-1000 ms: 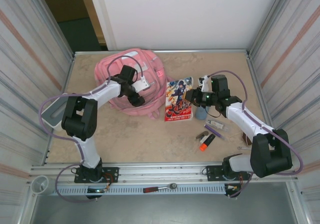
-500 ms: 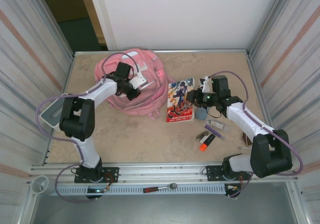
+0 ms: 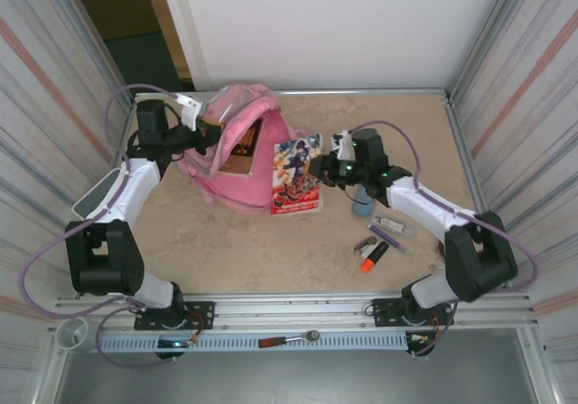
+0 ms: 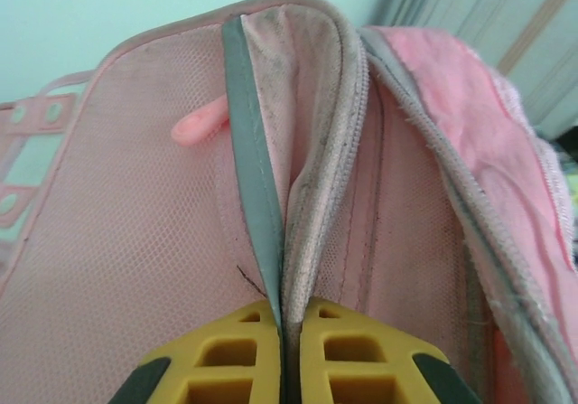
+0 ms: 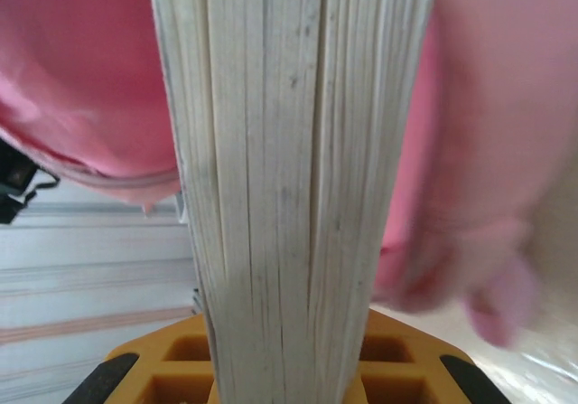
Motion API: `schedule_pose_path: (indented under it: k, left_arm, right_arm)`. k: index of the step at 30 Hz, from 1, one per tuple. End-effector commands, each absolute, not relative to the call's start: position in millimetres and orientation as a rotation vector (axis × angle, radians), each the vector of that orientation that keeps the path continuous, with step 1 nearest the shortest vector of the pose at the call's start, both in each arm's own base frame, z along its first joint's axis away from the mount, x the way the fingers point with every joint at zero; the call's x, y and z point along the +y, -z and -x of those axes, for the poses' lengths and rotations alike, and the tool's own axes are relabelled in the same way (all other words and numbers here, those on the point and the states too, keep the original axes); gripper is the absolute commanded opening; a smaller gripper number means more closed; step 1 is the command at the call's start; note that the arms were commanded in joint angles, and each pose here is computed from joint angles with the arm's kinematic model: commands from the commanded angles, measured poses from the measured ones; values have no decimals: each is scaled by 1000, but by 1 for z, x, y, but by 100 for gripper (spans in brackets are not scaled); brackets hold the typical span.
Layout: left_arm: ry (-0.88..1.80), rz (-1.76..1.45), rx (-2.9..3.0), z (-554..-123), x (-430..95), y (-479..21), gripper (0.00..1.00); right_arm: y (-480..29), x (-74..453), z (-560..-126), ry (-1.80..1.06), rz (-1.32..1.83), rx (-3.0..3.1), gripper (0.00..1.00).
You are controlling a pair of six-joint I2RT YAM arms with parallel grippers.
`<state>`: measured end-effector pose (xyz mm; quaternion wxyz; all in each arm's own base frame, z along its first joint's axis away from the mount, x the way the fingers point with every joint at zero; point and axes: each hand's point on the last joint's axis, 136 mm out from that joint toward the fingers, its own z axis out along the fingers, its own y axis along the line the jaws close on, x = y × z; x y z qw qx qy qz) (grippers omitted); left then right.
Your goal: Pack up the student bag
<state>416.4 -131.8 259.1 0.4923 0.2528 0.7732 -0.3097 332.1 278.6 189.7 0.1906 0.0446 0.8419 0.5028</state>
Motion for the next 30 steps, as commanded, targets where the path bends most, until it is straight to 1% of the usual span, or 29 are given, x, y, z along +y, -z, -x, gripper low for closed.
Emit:
schedule_pose_path:
  k: [1, 6, 11, 14, 16, 18, 19, 21, 25, 30]
  left_arm:
    - [854, -722, 1676, -408, -151, -304, 0]
    - [880, -732, 1684, -409, -151, -296, 0]
    - [901, -729, 1692, -411, -151, -292, 0]
    - [924, -726, 1687, -410, -152, -293, 0]
    - [933, -724, 1685, -410, -153, -294, 0]
    - [936, -717, 1688, -410, -152, -294, 0]
    - [937, -715, 1688, -411, -152, -294, 0]
    - [941, -711, 1689, -411, -152, -294, 0]
    - [940, -699, 1696, -413, -152, -293, 0]
    - [915, -662, 1727, -420, -148, -287, 0]
  right_arm:
    - [-231, 316, -362, -1534, -118, 2188, 0]
    - [-214, 360, -403, -1561, -215, 2164, 0]
    - [-198, 409, -453, -1663, -350, 2082, 1]
    - [-182, 433, -477, -1632, -384, 2068, 8]
    - [-171, 444, -490, -1582, -390, 2079, 14]
    - [-157, 448, -503, -1515, -403, 2101, 22]
    - [-154, 448, -508, -1496, -399, 2097, 24]
    - [-151, 448, -517, -1454, -378, 2109, 32]
    - [-166, 444, -512, -1480, -321, 2121, 43]
    - [-199, 412, -472, -1446, -197, 2109, 49]
